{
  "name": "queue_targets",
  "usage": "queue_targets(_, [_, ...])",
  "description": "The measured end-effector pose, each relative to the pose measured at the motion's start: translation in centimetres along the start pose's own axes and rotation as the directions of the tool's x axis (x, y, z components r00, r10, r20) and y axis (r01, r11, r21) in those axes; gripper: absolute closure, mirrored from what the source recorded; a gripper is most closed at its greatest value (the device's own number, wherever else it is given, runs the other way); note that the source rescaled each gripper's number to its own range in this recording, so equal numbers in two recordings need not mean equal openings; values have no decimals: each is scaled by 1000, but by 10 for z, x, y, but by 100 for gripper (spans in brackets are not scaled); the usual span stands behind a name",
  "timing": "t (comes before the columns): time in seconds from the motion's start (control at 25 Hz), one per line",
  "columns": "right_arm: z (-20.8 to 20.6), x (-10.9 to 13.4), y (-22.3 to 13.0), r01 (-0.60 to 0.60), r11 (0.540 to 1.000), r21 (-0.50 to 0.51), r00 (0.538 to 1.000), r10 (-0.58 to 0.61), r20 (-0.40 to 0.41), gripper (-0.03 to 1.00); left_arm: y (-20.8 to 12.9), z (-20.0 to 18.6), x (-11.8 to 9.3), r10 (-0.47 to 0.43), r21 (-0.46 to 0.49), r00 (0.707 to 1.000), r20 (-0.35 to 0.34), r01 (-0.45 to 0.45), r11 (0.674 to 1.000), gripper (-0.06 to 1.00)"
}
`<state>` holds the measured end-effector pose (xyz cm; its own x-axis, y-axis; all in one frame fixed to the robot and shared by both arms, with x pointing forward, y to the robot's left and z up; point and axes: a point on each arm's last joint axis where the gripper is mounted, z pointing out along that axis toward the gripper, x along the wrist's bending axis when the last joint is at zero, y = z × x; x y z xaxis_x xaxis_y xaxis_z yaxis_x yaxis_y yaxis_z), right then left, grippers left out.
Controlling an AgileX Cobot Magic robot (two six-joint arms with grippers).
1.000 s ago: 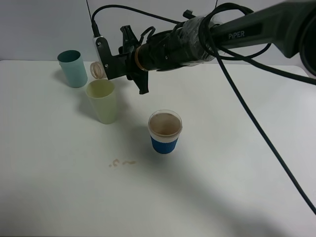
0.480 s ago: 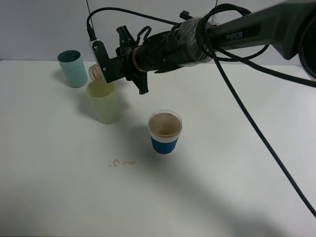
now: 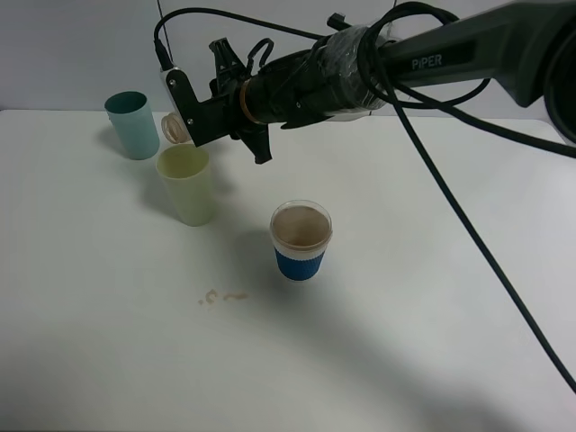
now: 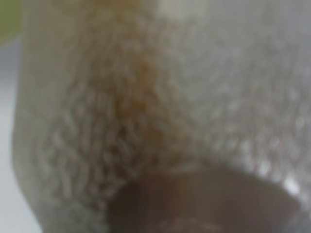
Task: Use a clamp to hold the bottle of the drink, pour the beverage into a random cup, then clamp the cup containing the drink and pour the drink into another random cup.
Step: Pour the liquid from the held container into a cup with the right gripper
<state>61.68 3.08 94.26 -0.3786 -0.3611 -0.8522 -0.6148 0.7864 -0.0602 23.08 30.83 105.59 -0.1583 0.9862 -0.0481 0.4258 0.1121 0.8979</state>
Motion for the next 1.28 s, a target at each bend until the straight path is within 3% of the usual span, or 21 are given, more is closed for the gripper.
queue_targets(1.28, [-2,-1,15,130,991,32,991,-131,10,97,0,0,0,0,0,1000,0,0,1000,19])
